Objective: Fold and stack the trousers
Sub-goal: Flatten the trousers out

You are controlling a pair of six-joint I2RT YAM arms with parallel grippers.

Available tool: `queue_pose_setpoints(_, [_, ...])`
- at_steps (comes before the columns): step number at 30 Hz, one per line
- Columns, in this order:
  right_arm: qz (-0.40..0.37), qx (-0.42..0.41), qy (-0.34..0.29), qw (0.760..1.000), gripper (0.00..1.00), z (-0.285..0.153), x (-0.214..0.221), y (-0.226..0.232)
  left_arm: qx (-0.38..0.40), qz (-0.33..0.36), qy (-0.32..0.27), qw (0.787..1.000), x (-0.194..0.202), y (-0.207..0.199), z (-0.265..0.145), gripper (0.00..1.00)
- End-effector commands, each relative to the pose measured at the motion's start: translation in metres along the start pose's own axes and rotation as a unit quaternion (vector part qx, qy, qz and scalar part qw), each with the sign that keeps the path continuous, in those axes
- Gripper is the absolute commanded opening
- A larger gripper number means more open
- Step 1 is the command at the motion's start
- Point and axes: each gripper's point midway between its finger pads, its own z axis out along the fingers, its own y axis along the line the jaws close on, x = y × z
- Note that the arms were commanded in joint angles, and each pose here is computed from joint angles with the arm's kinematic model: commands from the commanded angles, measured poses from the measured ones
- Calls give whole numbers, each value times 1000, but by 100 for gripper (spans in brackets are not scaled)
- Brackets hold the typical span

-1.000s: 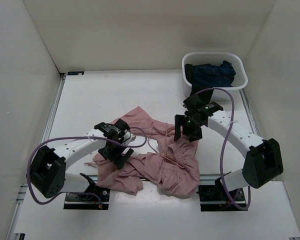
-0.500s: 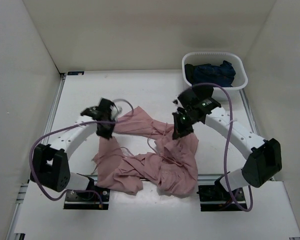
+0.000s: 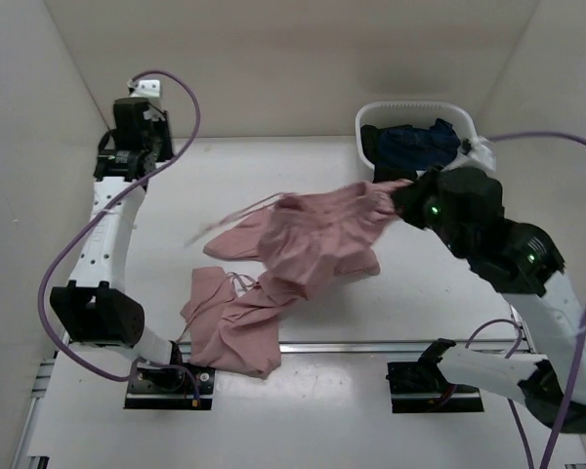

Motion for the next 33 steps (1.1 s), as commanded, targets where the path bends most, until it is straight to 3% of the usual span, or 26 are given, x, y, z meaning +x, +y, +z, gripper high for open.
queue_pose_setpoints(1, [63, 350, -185, 916, 26, -57, -17, -162, 48, 44, 99, 993, 68, -46, -6, 53])
queue_pose_setpoints(2, [34, 398, -181, 899, 66, -78, -7, -188, 51, 55, 122, 990, 87, -52, -9, 64])
queue_pose_setpoints(4, [6, 438, -200, 877, 85, -98, 2, -217, 61, 88, 168, 980, 134, -67, -18, 85])
queue_pose_setpoints(6, [13, 442, -212, 871, 99, -107, 7, -228, 68, 113, 212, 968, 169, -73, -27, 91])
queue_pose_setpoints(9, [7, 422, -204, 884, 99, -87, 12, -221, 76, 150, 289, 942, 225, -75, -41, 96])
queue_pose_setpoints(11, [-54, 407, -136, 902, 99, -64, 25, -211, 88, 168, 353, 916, 262, -75, -54, 99])
queue_pose_setpoints(14, [-139, 373, -48, 916, 99, -18, 40, -189, 121, 178, 399, 891, 287, -83, -75, 100])
queue_pose_setpoints(16, [-180, 298, 46, 936, 99, 28, 72, -161, 173, 176, 428, 870, 306, -99, -99, 100])
queue_pose_setpoints(19, [-238, 267, 169, 918, 99, 73, 115, -149, 200, 215, 453, 842, 338, -107, -126, 100])
queue_pose_setpoints(22, [-218, 274, 256, 901, 99, 113, 147, -151, 202, 237, 491, 814, 373, -100, -140, 100])
queue_pose_setpoints(25, [-157, 272, 304, 899, 99, 148, 172, -162, 148, 276, 481, 819, 395, -79, -125, 100])
queue_pose_setpoints(26, [-132, 273, 307, 902, 99, 156, 172, -169, 132, 280, 448, 839, 392, -80, -107, 100])
queue_pose_setpoints(28, [-92, 279, 329, 897, 99, 169, 189, -186, 94, 294, 416, 855, 386, -72, -91, 100])
queue_pose_setpoints(32, [-59, 282, 387, 876, 99, 178, 229, -207, 102, 255, 372, 887, 354, -82, -78, 100])
queue_pose_setpoints(33, [-56, 280, 393, 874, 91, 179, 235, -209, 106, 241, 362, 894, 344, -84, -76, 100])
